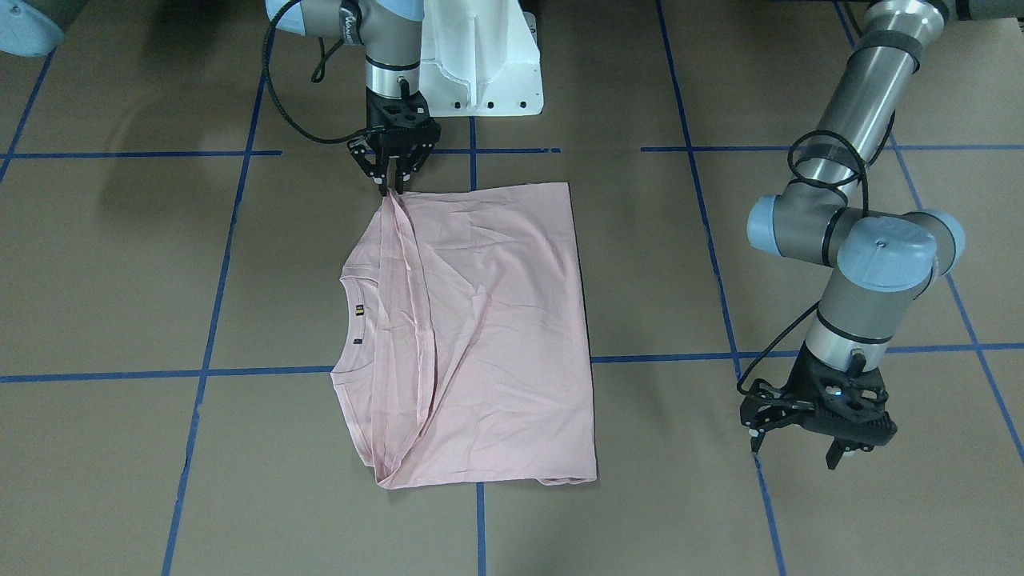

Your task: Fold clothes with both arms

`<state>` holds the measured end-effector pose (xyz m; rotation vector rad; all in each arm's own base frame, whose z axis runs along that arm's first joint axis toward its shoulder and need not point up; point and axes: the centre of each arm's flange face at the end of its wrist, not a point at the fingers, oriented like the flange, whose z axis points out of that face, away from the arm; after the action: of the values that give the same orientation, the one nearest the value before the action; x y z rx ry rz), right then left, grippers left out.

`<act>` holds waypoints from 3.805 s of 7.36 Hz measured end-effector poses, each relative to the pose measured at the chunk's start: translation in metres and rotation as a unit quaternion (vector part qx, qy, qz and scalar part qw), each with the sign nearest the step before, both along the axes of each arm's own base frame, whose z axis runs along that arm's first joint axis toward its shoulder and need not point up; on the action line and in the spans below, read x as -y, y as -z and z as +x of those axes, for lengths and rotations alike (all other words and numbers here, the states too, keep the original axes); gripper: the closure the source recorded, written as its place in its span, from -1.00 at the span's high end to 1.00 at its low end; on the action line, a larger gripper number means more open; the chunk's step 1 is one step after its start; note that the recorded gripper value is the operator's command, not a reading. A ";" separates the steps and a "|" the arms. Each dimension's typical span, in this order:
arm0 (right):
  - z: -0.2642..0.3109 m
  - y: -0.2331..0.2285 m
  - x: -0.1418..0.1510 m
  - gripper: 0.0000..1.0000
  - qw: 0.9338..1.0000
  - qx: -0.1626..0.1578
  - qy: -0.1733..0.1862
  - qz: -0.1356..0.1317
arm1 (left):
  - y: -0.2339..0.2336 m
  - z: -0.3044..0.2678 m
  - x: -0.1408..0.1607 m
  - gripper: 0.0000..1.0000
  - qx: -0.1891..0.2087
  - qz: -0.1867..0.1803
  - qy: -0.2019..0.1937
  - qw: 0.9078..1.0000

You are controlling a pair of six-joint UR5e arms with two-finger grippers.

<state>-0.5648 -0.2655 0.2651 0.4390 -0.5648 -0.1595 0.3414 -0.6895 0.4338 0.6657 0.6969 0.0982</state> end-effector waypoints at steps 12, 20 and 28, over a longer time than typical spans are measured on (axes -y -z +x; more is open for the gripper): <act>-0.028 0.007 0.053 -0.80 0.999 -0.030 0.026 -0.011 | 0.002 0.000 -0.003 1.00 -0.002 0.003 -0.002 1.000; -0.015 -0.004 0.057 -1.00 0.999 -0.034 0.018 -0.011 | 0.001 0.000 -0.004 1.00 -0.001 0.002 -0.002 1.000; 0.029 -0.011 0.042 1.00 1.000 -0.013 0.014 -0.007 | 0.008 0.003 -0.008 1.00 -0.015 0.006 -0.013 1.000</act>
<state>-0.5354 -0.3075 0.2764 0.4160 -0.5454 -0.1872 0.3447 -0.6817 0.4263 0.6695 0.7340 0.1174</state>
